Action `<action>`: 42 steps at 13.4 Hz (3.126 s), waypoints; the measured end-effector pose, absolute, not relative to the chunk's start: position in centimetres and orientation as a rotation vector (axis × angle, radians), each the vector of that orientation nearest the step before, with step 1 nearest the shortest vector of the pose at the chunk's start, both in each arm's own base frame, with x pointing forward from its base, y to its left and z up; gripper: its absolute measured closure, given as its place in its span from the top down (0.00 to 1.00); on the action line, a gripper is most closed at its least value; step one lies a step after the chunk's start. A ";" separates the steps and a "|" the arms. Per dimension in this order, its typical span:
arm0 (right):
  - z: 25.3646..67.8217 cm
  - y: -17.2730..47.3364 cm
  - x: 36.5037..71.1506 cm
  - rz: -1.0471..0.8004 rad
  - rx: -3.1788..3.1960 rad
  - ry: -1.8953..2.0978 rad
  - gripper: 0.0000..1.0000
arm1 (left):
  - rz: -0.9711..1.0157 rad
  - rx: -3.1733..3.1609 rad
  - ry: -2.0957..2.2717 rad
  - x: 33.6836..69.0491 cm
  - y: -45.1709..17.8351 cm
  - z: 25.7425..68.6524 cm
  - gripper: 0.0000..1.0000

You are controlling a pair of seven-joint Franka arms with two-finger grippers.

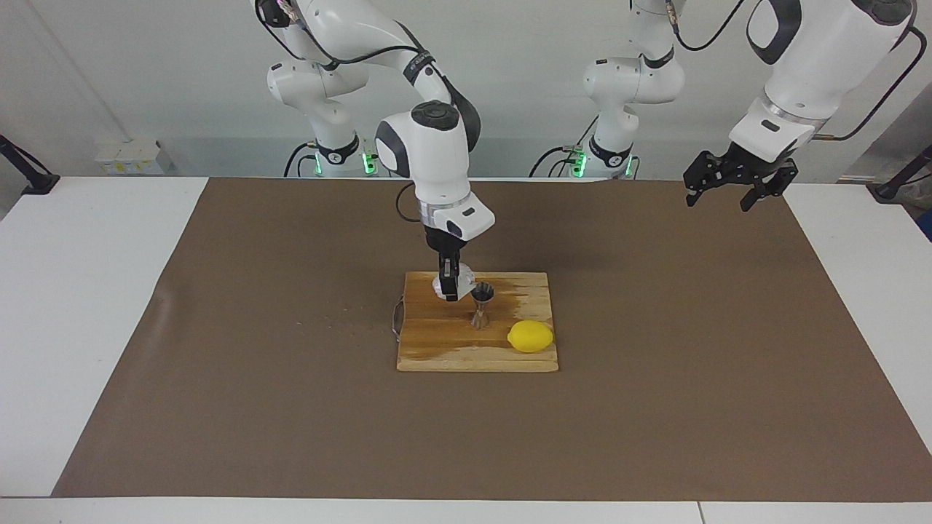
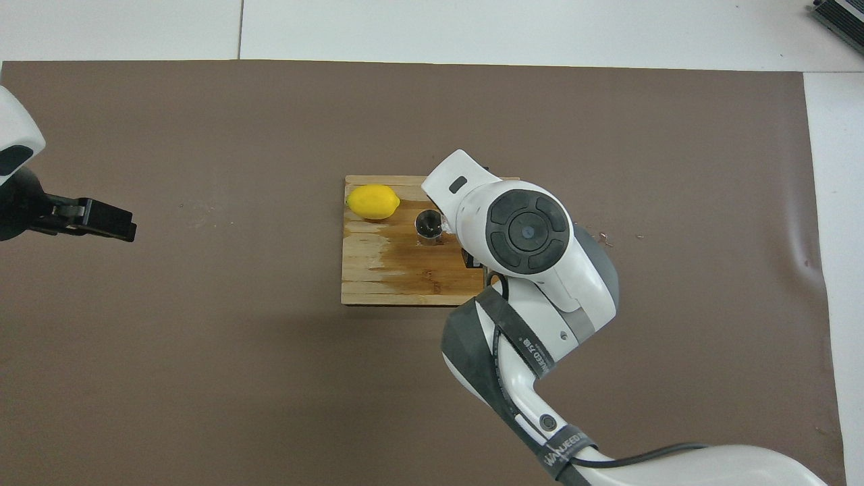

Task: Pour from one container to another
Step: 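Tilt the white cup with the right gripper to pour into the dark cup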

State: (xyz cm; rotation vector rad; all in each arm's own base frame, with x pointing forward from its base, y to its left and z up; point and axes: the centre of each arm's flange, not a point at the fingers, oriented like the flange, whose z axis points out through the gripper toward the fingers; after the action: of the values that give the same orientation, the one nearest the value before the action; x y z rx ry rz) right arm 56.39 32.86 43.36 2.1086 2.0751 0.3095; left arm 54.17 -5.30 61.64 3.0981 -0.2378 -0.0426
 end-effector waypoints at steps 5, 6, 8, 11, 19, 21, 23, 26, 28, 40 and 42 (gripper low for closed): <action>43.7 33.5 55.7 0.263 2.015 2.083 0.50 | -0.043 3.098 -0.238 54.2 -5.3 61.6 1.00; 43.8 33.5 55.6 0.261 2.010 2.072 0.50 | -0.043 3.098 -0.238 54.2 -5.3 61.6 1.00; 43.8 33.8 55.5 0.262 2.005 2.070 0.50 | -0.043 3.098 -0.238 54.2 -5.3 61.6 1.00; 44.1 34.2 55.4 0.271 2.001 2.072 0.50 | -0.043 3.098 -0.238 54.2 -5.3 61.6 1.00; 44.9 34.7 55.4 0.293 1.981 2.059 0.50 | -0.043 3.098 -0.238 54.2 -5.3 61.6 1.00; 44.5 35.4 55.1 0.284 1.956 2.052 0.50 | -0.043 3.098 -0.238 54.2 -5.3 61.6 1.00; 44.0 35.7 54.9 0.272 1.936 2.055 0.50 | -0.043 3.098 -0.238 54.2 -5.3 61.6 1.00; 43.8 35.8 54.9 0.263 1.928 2.057 0.50 | -0.043 3.098 -0.238 54.2 -5.3 61.6 1.00; 43.7 36.2 54.6 0.260 1.908 2.062 0.50 | -0.043 3.098 -0.238 54.2 -5.3 61.6 1.00; 43.4 36.4 54.5 0.255 1.912 2.049 0.50 | -0.043 3.098 -0.238 54.2 -5.3 61.6 1.00; 43.5 36.4 54.6 0.267 1.936 2.027 0.50 | -0.043 3.098 -0.238 54.2 -5.3 61.6 1.00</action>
State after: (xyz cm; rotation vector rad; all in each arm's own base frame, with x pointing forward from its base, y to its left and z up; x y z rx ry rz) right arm 54.62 36.35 43.47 1.9362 2.0266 0.2673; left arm 54.17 -5.30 61.64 3.0982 -0.2378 -0.0426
